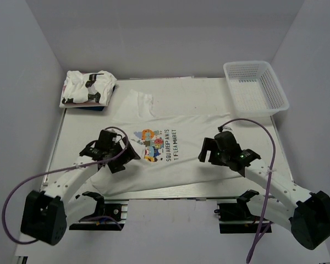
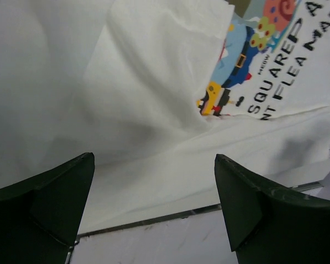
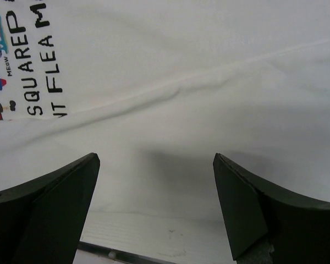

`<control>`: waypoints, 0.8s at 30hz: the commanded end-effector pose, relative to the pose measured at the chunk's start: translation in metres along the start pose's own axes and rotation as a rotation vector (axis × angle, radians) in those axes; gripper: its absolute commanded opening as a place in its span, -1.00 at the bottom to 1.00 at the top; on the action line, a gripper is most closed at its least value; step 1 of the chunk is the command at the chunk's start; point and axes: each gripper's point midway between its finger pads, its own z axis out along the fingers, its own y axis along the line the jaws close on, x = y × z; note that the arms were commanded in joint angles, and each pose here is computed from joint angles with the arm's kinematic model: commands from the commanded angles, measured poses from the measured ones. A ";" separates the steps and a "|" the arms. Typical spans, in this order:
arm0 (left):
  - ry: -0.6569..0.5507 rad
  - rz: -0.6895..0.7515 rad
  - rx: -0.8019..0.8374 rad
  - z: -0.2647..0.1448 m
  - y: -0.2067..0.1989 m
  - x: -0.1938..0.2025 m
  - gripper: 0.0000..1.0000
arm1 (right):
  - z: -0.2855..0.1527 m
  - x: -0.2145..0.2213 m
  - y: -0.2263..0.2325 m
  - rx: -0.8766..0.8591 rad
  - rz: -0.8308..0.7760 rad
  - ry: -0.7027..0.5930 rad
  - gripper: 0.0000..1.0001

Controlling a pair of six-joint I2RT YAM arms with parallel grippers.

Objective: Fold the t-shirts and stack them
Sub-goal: Fold the flattened tshirt in 1/3 of the way, then grap the side of the flattened tshirt furthest away from the robot with both arms

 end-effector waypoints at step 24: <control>-0.097 0.302 0.037 0.085 -0.104 -0.083 0.99 | 0.011 -0.042 0.007 0.027 0.003 -0.133 0.80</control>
